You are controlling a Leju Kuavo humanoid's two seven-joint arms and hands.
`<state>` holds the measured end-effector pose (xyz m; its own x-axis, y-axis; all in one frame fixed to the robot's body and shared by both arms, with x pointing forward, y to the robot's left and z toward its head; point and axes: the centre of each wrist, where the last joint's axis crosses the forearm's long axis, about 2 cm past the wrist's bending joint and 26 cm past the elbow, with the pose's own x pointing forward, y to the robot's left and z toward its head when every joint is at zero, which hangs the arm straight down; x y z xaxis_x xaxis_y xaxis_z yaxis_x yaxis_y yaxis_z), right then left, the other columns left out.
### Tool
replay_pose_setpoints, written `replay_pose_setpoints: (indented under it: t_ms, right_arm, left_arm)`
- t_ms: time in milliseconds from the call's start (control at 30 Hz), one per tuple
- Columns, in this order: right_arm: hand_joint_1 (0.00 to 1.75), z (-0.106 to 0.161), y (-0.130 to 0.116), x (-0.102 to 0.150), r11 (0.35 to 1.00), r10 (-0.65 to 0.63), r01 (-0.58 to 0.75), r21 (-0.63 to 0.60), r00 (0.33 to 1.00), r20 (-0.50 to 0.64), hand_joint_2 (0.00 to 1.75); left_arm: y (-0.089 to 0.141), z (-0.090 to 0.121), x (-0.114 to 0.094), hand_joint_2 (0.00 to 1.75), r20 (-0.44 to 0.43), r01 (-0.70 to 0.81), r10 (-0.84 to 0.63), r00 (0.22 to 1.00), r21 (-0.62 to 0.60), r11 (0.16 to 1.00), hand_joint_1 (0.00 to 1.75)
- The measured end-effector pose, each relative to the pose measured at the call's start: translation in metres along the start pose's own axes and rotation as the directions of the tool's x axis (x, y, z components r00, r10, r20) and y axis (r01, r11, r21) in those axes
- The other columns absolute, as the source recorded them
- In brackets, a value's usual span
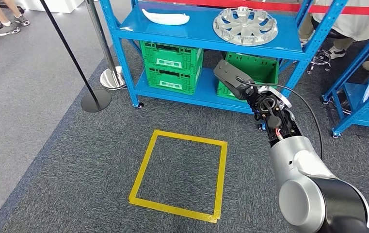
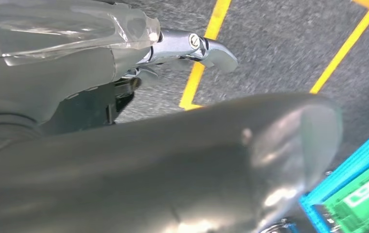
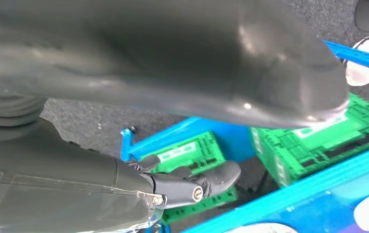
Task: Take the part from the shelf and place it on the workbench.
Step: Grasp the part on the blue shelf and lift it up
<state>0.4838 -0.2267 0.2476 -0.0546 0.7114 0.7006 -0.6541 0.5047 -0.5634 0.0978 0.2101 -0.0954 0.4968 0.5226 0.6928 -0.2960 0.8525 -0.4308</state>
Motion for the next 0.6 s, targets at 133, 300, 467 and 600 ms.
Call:
replay_pose_setpoints:
  t_ms: [133, 300, 467, 600]
  right_arm:
    - [0.00, -0.001, 0.000, 0.003, 1.000, 0.003, -0.003, 0.001, 1.000, 0.004, 0.00]
    - [0.00, -0.002, 0.004, -0.001, 1.000, 0.000, 0.000, 0.009, 1.000, -0.004, 0.00]
    - [0.00, -0.001, 0.002, 0.001, 1.000, 0.000, 0.000, 0.027, 1.000, -0.003, 0.00]
    - [0.00, 0.000, -0.005, 0.012, 1.000, 0.011, -0.011, 0.024, 1.000, 0.015, 0.00]
  left_arm:
    - [0.000, 0.001, -0.001, 0.00, 0.001, 0.006, -0.006, 1.000, 0.014, 1.000, 0.00]
    - [0.002, 0.004, -0.004, 0.00, -0.006, 0.021, -0.021, 1.000, 0.041, 0.999, 0.00]
    - [0.000, 0.003, -0.004, 0.00, -0.016, 0.033, -0.032, 0.999, 0.059, 0.998, 0.00]
    - [0.000, 0.000, -0.001, 0.00, -0.009, 0.048, -0.048, 0.999, 0.076, 0.996, 0.00]
